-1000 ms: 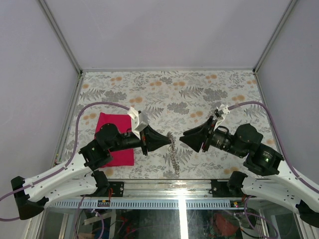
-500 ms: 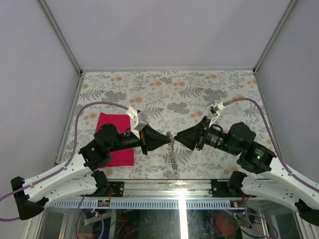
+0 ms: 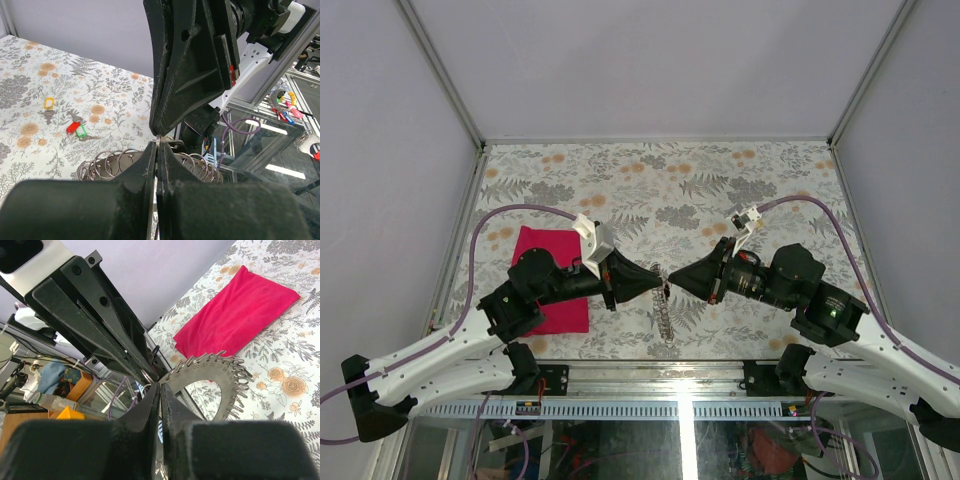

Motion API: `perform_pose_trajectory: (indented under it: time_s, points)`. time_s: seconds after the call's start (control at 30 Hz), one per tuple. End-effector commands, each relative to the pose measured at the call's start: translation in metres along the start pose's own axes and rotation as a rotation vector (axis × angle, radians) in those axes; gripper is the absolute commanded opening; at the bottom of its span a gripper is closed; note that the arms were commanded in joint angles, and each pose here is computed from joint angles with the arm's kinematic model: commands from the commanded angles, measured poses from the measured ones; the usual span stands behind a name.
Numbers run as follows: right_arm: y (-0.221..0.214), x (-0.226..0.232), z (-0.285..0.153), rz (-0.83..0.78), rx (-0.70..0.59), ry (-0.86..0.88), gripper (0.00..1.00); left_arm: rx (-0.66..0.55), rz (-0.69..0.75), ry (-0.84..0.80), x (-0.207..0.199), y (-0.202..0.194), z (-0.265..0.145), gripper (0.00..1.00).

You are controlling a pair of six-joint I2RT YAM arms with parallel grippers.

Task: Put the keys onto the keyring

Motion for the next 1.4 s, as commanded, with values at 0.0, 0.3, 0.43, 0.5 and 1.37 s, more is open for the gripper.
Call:
perform_pose_trajectory:
  time_s: [0.0, 0.3, 0.43, 0.5, 1.37]
  points:
    - [0.013, 0.017, -0.004, -0.015, -0.031, 0.061, 0.05, -0.13, 0.054, -0.004, -0.005, 0.034, -0.002, 0.0]
    - [0.01, 0.01, -0.003, -0.026, -0.023, 0.03, 0.0, -0.134, 0.057, -0.001, -0.005, 0.035, -0.002, 0.0]
    - [0.006, 0.006, -0.002, -0.03, -0.012, 0.014, 0.0, -0.136, 0.06, -0.001, -0.005, 0.036, -0.003, 0.0]
    - [0.005, 0.004, -0.002, -0.033, -0.012, 0.004, 0.0, -0.136, 0.06, -0.001, -0.005, 0.036, -0.003, 0.0]
    - [-0.005, 0.008, 0.003, 0.048, -0.003, 0.085, 0.49, -0.138, 0.058, -0.003, -0.006, 0.036, -0.003, 0.0]
Point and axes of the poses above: each gripper's point midway between its finger pads, its own z axis out along the fingers, its own x axis along the line the jaws close on, y = z × x, the point moved 5 cm from there along -z, back along the fingers, and after that the axes turned 4 degrees about z, right-handed, at the moved point
